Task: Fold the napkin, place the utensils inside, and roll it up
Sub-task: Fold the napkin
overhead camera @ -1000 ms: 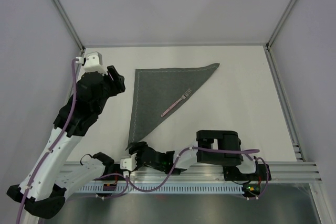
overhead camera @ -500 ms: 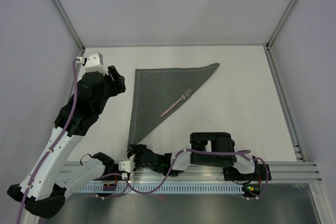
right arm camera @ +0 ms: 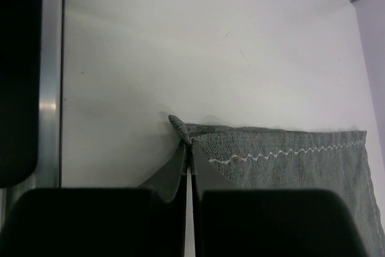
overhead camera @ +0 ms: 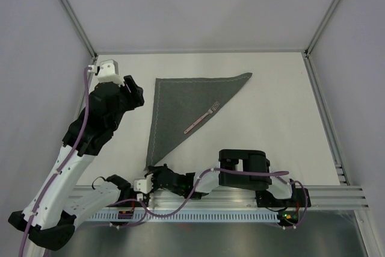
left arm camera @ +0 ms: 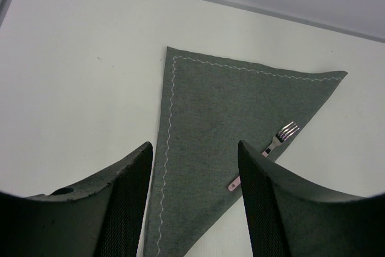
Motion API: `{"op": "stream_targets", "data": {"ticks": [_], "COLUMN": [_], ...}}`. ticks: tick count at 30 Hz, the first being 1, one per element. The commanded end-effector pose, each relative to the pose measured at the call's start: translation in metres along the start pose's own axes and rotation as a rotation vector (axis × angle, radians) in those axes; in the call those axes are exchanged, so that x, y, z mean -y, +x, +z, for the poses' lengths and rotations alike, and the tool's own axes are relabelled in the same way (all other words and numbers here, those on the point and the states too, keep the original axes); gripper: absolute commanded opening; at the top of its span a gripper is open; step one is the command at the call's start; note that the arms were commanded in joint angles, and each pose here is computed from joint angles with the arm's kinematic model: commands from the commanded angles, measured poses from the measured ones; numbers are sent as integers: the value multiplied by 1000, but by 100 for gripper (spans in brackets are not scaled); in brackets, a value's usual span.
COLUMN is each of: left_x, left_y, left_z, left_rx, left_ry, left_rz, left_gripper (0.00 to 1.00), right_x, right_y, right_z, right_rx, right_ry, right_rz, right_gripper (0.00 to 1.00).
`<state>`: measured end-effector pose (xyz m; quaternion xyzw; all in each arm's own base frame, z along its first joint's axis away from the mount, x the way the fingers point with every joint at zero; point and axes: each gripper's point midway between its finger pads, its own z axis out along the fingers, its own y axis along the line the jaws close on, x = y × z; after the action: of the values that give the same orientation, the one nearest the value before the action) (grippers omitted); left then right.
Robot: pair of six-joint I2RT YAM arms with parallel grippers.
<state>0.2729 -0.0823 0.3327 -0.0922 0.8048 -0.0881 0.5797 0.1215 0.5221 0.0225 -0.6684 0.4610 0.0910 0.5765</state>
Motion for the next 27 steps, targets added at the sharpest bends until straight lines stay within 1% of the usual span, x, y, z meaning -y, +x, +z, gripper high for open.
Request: {"op": "stream_targets", "data": {"ticks": [1, 7, 13, 14, 16, 17, 19, 27], "left_x": [4, 2, 1, 2, 3, 5, 6, 15], "left_y": [-3, -1, 3, 2, 3, 3, 3, 5], "left_z": [3, 5, 10, 10, 12, 13, 16, 25], "left_rx": [13, 11, 0, 2, -3, -4, -6, -21], "left_ry": [17, 3, -9, -7, -7, -4, -2, 19], "left_rz": [6, 11, 18, 17, 21, 21, 21, 30], "left_gripper": [64, 64, 64, 65, 64, 65, 65, 64], "right_x": [35, 77, 116, 123, 137, 142, 154, 202], "right_y": [-28, -44, -40, -31, -30, -20, -16, 46], "right_z": [1, 1, -10, -11, -17, -20, -28, -56], "right_rx": [42, 13, -29, -54, -60, -83, -91, -215], "right_ry": [36, 37, 47, 49, 61, 63, 79, 176], "right_rz": [109, 235, 324, 337, 363, 379, 397, 472], "right_gripper": [0, 0, 1, 1, 1, 1, 0, 0]}}
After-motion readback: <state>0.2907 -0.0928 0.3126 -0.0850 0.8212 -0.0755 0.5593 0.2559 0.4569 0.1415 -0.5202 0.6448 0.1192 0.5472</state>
